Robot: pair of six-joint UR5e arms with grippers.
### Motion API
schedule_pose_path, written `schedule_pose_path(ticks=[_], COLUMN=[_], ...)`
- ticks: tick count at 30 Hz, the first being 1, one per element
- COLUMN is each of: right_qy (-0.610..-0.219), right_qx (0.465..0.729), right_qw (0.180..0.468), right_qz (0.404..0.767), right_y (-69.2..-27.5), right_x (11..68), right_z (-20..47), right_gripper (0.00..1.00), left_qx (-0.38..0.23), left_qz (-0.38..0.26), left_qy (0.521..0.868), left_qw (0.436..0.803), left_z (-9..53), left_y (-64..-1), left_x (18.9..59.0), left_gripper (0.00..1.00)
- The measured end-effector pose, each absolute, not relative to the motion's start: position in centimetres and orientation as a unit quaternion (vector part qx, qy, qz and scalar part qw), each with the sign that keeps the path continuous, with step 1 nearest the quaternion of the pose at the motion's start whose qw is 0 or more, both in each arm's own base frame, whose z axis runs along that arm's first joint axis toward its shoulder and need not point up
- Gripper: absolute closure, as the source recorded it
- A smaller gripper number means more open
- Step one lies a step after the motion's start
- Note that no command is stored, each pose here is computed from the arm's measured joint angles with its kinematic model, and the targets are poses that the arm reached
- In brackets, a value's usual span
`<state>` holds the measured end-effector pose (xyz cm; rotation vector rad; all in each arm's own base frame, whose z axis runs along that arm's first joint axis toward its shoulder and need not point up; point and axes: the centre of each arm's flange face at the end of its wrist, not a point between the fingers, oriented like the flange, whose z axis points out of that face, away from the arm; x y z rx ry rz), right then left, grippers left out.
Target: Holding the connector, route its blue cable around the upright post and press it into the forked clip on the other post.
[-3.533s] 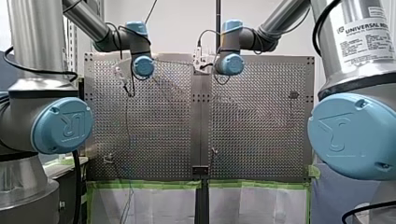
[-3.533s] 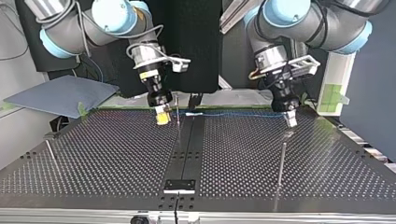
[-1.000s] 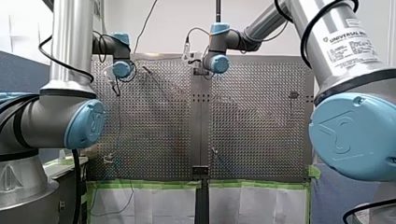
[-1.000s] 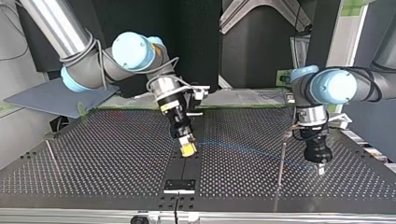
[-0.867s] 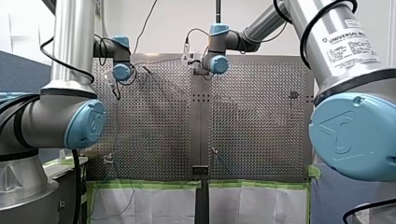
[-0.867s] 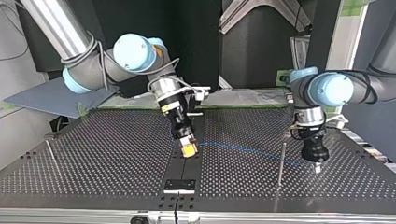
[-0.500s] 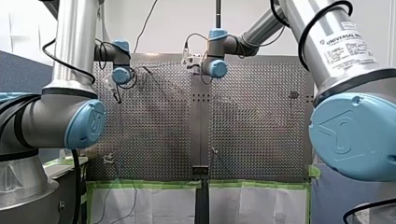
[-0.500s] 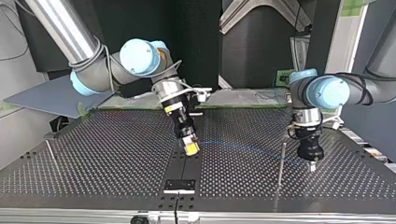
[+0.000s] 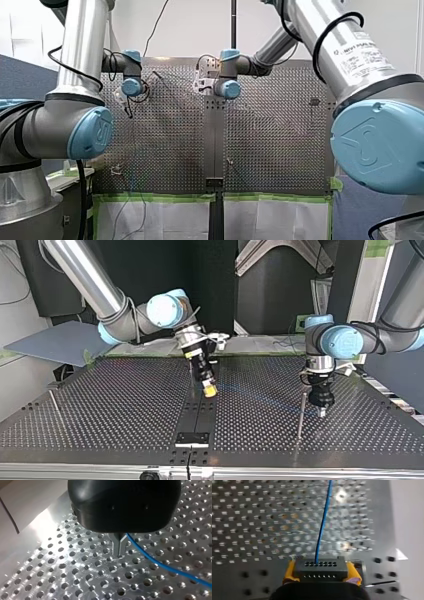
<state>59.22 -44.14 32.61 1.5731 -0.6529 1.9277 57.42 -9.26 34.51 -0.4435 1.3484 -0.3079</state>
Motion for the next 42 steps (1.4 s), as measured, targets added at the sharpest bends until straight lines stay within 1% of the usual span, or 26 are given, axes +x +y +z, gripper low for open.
schedule_pose_path(ticks=[3, 5, 7, 8, 9, 11, 22, 23, 25, 26, 27, 29, 30, 31, 33, 34, 36, 37, 39, 40, 42], right_qy=[-0.249, -0.252, -0.256, -0.259, -0.261, -0.266, -0.283, -0.285, -0.288, -0.289, -0.290, -0.292, -0.293, -0.294, -0.297, -0.297, -0.299, -0.300, -0.302, -0.304, -0.307], right_qx=[0.597, 0.606, 0.614, 0.620, 0.625, 0.637, 0.671, 0.674, 0.676, 0.678, 0.678, 0.679, 0.679, 0.678, 0.678, 0.678, 0.677, 0.677, 0.676, 0.675, 0.674], right_qw=[0.275, 0.271, 0.267, 0.265, 0.263, 0.260, 0.248, 0.245, 0.243, 0.241, 0.241, 0.240, 0.239, 0.239, 0.238, 0.239, 0.239, 0.239, 0.240, 0.239, 0.239], right_qz=[0.711, 0.704, 0.698, 0.692, 0.687, 0.676, 0.639, 0.636, 0.633, 0.632, 0.631, 0.630, 0.630, 0.629, 0.629, 0.629, 0.628, 0.628, 0.628, 0.628, 0.628], right_y=[-44.3, -44.4, -44.4, -44.4, -44.5, -44.4, -43.3, -43.1, -42.8, -42.6, -42.5, -42.2, -42.2, -42.1, -41.9, -41.9, -41.8, -41.7, -41.6, -41.6, -41.5], right_x=[59.7, 60.0, 60.1, 60.2, 60.2, 60.3, 60.6, 60.5, 60.3, 60.1, 60.0, 59.6, 59.4, 59.3, 58.8, 58.6, 58.2, 58.0, 57.5, 57.3, 56.8], right_z=[30.4, 28.7, 27.4, 26.5, 25.8, 24.2, 16.5, 15.5, 14.2, 13.5, 13.0, 12.1, 11.8, 11.4, 10.7, 10.4, 9.9, 9.6, 9.1, 8.8, 8.2], right_gripper=[1.00, 1.00, 1.00, 1.00, 1.00, 1.00, 1.00, 1.00, 1.00, 1.00, 1.00, 1.00, 1.00, 1.00, 1.00, 1.00, 1.00, 1.00, 1.00, 1.00, 1.00], left_qx=[-0.206, -0.208, -0.208, -0.208, -0.207, -0.205, -0.195, -0.191, -0.187, -0.186, -0.185, -0.185, -0.185, -0.186, -0.188, -0.189, -0.191, -0.191, -0.190, -0.190, -0.191], left_qz=[-0.141, -0.140, -0.139, -0.139, -0.139, -0.140, -0.148, -0.150, -0.153, -0.154, -0.154, -0.154, -0.154, -0.153, -0.151, -0.150, -0.148, -0.147, -0.147, -0.146, -0.144], left_qy=[0.619, 0.622, 0.624, 0.626, 0.627, 0.630, 0.636, 0.636, 0.635, 0.635, 0.635, 0.635, 0.635, 0.635, 0.636, 0.636, 0.637, 0.637, 0.639, 0.639, 0.641], left_qw=[0.745, 0.742, 0.740, 0.738, 0.737, 0.736, 0.732, 0.733, 0.733, 0.734, 0.734, 0.734, 0.734, 0.734, 0.733, 0.733, 0.732, 0.732, 0.731, 0.731, 0.730], left_z=[34.2, 34.0, 33.9, 33.8, 33.8, 33.7, 33.7, 33.7, 33.7, 33.7, 33.7, 33.7, 33.7, 33.7, 33.7, 33.7, 33.6, 33.6, 33.6, 33.5, 33.5], left_y=[-9.3, -9.3, -9.4, -9.5, -9.5, -9.9, -10.9, -11.0, -11.2, -11.2, -11.3, -11.3, -11.3, -11.3, -11.3, -11.3, -11.3, -11.3, -11.5, -11.6, -11.7], left_x=[57.3, 57.2, 57.0, 57.0, 56.9, 56.9, 56.6, 56.7, 56.7, 56.7, 56.7, 56.7, 56.7, 56.7, 56.6, 56.6, 56.6, 56.6, 56.5, 56.5, 56.4], left_gripper=[1.00, 0.85, 0.85, 0.64, 0.64, 0.53, 0.53, 0.51, 0.51, 0.44, 0.44, 0.35, 0.35, 0.31, 0.31, 0.26, 0.26, 0.23, 0.23, 0.20, 0.20])
